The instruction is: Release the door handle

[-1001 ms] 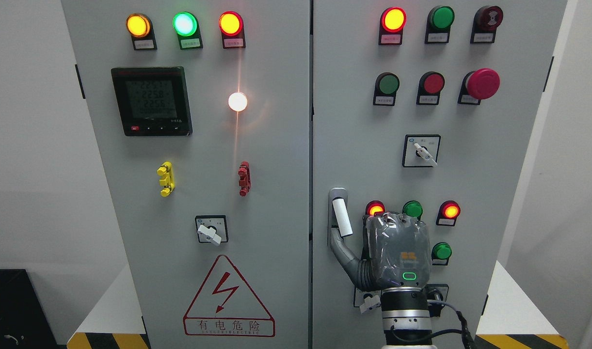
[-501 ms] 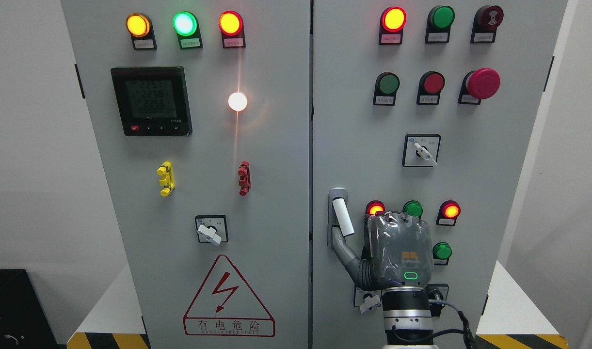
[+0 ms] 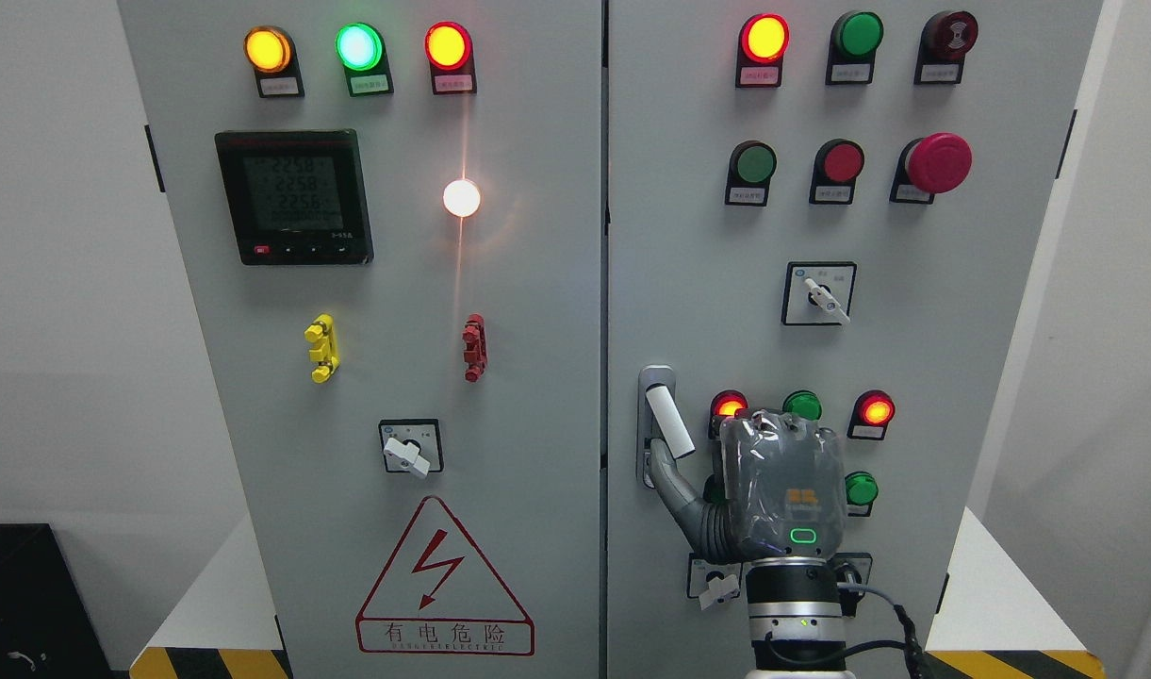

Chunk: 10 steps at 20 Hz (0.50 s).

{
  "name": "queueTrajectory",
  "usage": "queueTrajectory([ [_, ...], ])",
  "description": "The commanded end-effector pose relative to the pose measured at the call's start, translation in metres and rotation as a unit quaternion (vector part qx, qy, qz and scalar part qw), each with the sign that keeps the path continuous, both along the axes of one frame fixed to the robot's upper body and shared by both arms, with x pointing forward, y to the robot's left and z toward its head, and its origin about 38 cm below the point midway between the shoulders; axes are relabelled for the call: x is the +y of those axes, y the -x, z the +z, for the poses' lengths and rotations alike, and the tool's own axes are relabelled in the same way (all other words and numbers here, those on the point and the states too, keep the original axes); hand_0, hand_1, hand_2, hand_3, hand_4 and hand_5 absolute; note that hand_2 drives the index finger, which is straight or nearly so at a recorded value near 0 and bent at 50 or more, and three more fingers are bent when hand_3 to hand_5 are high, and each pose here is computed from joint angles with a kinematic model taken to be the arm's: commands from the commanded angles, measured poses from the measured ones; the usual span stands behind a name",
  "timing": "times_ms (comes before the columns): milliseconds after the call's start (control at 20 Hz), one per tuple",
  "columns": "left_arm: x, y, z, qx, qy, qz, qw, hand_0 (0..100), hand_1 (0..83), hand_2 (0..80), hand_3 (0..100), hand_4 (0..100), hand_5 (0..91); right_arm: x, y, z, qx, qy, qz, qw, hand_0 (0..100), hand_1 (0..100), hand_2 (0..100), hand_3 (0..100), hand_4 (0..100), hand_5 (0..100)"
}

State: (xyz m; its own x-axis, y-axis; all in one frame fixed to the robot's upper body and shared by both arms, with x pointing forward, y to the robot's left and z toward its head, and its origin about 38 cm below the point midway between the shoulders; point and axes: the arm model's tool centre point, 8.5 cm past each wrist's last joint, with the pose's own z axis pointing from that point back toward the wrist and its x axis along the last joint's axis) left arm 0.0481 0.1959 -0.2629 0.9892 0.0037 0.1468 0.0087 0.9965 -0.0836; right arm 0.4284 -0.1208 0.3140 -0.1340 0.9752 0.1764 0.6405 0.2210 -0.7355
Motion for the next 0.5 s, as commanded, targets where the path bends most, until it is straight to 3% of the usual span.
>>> queueTrajectory([
  [0,0.0000,-0.0001,0.0000,0.000,0.000,0.000,1.000,12,55.6,0.0,0,0,0.0,-0.0008,0.0000,-0.0004,0.001,0.000,0.000,1.000,42,26,100,100,95,100],
  [451,0.0000,-0.0001,0.0000,0.000,0.000,0.000,1.000,12,55.6,0.0,0,0,0.0,-0.0048,-0.0007,-0.0009,0.002,-0.003,-0.006,1.000,42,29,100,100,95,100],
])
